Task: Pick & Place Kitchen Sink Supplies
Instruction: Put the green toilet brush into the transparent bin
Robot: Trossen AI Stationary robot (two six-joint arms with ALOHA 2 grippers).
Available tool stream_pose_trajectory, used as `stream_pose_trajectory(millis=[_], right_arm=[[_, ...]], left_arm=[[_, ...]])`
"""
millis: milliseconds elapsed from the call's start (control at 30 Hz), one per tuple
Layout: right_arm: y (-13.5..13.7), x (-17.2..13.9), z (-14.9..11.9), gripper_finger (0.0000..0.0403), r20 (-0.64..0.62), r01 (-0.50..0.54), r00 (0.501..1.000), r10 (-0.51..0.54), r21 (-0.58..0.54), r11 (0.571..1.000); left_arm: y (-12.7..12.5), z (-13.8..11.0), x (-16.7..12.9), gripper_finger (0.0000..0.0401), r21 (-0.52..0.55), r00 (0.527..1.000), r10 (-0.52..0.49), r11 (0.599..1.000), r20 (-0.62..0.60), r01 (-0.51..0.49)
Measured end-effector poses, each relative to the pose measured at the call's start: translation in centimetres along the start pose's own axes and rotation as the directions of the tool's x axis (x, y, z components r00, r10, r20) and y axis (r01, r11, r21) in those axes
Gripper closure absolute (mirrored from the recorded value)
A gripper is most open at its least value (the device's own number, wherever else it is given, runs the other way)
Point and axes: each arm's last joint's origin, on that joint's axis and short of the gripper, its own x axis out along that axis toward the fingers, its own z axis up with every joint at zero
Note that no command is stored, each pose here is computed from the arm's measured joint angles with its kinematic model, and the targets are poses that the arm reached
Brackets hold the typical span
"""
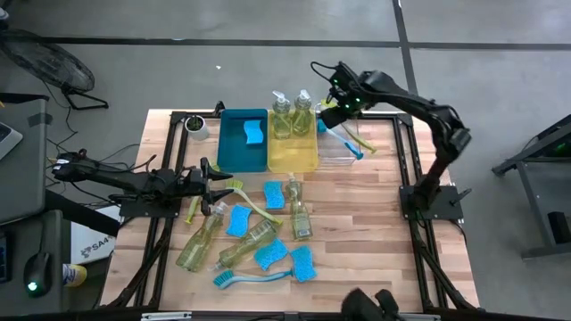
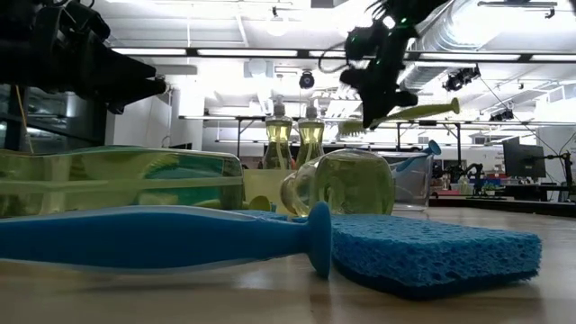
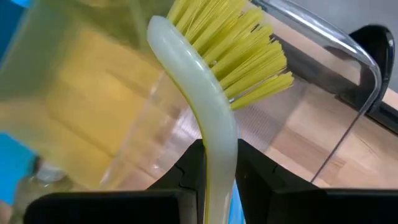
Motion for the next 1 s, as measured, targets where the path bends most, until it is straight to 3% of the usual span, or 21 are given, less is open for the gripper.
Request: stream_pose_trajectory(millis=[133,367,667,1000], right_arm=[[-0.9,1.9,1.3,0.0349,-0.085,0.038,0.996,-0.035,0.032,0.999],[-1.9,4.5,1.2,0.034,-0.214,0.057,0.976,-0.042,0.064,0.996],[-1.9,4.7,1.2,0.0337,-0.22,0.012,0.975,-0.001,0.047,0.999],[-1.8,4.8,1.6,0.0295,-0.182,-0.007,0.983,0.012,0.027,1.0]], left_arm=[[0.0,-0.1,0.0,0.0178,-0.014,1.0,0.001,1.0,-0.009,-0.001],[0.0,-0.3,0.0,0.0178,-0.037,1.0,0.003,0.999,-0.029,-0.004],[0.0,-0.3,0.0,0.0178,-0.046,1.0,0.003,0.999,-0.028,-0.005],[0.0,-0.3,0.0,0.0178,-0.046,1.0,0.004,0.999,-0.028,-0.005]])
